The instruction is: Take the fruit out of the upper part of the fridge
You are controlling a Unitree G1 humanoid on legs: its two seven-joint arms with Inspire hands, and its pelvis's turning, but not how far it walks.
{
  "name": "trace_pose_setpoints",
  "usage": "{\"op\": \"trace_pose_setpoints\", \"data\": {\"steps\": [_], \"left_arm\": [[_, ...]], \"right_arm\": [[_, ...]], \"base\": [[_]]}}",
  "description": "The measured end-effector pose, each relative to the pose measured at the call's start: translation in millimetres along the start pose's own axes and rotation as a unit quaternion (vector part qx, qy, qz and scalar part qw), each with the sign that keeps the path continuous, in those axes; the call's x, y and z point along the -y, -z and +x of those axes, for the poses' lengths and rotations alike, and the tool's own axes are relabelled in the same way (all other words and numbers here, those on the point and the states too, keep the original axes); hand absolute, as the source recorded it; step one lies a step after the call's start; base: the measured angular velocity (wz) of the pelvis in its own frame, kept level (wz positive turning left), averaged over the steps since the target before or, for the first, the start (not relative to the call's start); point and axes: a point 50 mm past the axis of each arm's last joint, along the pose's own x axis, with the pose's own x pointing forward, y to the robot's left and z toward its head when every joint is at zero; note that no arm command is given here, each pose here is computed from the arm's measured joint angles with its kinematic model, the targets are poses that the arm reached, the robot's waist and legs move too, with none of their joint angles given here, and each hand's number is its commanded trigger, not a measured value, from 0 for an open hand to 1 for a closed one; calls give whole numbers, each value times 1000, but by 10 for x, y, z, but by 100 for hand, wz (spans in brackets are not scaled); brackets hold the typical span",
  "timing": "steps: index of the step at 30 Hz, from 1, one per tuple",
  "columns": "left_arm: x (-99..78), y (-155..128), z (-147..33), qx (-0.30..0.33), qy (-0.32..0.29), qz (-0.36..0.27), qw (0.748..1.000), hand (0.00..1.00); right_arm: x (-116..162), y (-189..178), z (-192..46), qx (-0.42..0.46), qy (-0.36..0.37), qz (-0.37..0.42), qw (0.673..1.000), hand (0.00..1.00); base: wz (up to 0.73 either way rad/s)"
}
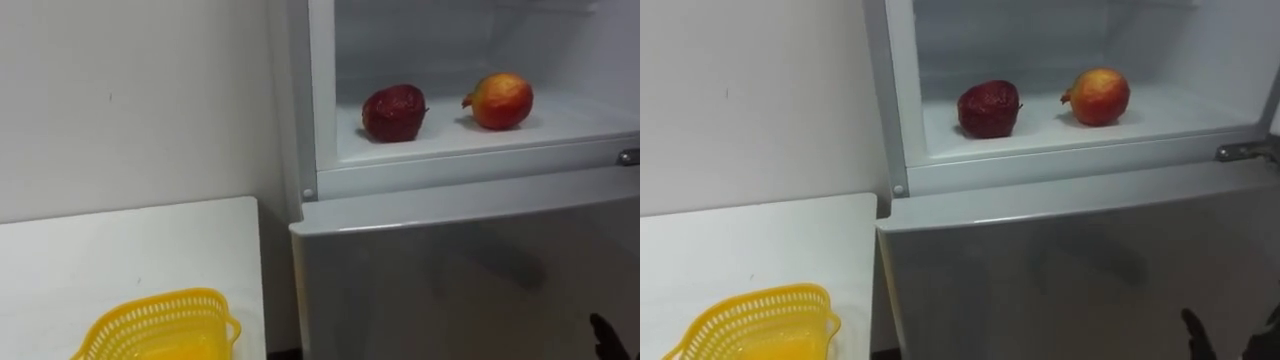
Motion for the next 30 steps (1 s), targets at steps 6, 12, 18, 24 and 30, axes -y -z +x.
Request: {"op": "trace_pose_setpoints", "data": {"steps": [6,12,18,24,30], "left_arm": [[10,-49,32,1,6,15,1000,0],[14,-50,46,-4,14,18,1000,0],[6,-100,62,1,21,26,999,0],[-88,-57,55,-13,17,34,999,0],[-95,46,39,-40,22,55,997,0]], "right_arm": [[-24,-379,78,90,24,31,995,0],[-50,-647,106,169,36,22,985,0],[-178,-700,53,186,10,24,982,0],[-233,-728,42,200,-6,6,980,0],[-240,-834,121,223,0,21,975,0]], "base": [[0],[0],[2],[6],[3]]}}
